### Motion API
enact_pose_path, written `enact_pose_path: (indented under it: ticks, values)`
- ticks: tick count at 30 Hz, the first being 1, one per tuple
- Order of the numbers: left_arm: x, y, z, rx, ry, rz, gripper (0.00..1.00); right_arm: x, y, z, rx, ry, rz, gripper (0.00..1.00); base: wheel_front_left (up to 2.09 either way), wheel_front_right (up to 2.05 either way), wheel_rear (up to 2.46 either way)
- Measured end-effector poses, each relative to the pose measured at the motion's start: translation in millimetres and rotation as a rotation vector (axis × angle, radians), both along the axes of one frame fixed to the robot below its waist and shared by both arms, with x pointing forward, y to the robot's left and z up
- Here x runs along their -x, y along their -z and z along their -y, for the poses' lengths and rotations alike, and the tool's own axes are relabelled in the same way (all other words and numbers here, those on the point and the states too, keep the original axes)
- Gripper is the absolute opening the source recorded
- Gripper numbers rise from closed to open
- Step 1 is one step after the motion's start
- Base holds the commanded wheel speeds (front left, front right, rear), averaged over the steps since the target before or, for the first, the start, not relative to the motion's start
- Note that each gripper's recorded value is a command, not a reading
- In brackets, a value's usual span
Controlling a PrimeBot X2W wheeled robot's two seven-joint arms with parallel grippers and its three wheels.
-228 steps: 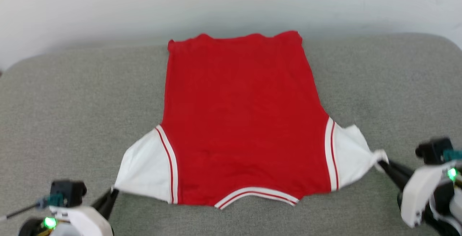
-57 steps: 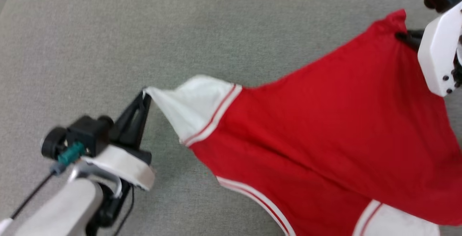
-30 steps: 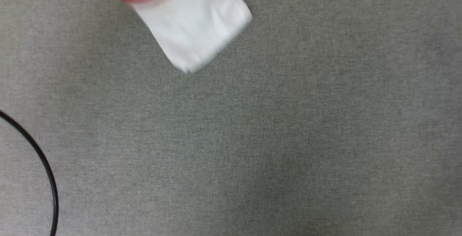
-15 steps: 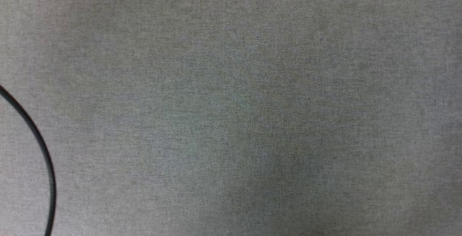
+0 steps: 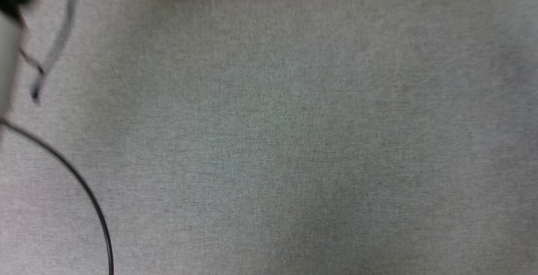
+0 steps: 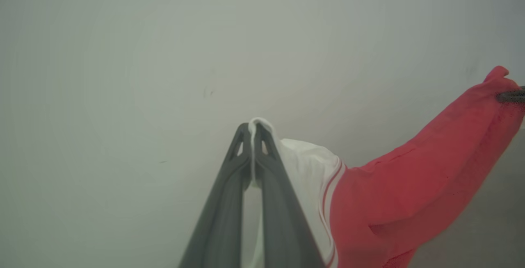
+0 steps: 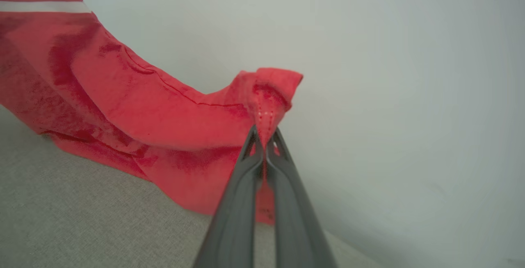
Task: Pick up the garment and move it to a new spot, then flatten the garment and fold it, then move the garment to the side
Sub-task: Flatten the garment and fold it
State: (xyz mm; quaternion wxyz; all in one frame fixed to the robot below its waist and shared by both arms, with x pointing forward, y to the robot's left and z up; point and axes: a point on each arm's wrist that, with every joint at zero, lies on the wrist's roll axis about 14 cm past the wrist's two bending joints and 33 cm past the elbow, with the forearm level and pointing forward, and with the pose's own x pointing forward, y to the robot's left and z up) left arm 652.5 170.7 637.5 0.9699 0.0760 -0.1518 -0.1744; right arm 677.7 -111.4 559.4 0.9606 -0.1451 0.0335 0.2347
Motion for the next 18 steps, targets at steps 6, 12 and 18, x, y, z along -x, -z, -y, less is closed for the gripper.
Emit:
enact_pose_path:
  ticks: [6, 12, 18]
  values:
    - [56.3, 52.9, -6.6, 0.06, -0.023, -0.127, 0.0, 52.9, 40.7, 7.2, 0.007, -0.033, -0.107, 0.0, 0.0, 0.0, 0.0]
    - [133.9, 96.8, -11.0, 0.098, -0.058, -0.268, 0.0, 112.3, 74.3, 26.7, 0.009, -0.032, -0.228, 0.0, 0.0, 0.0, 0.0]
    - [210.3, 127.5, -4.1, 0.137, -0.07, -0.41, 0.0, 166.2, 93.2, 51.8, -0.03, 0.005, -0.305, 0.0, 0.0, 0.0, 0.0]
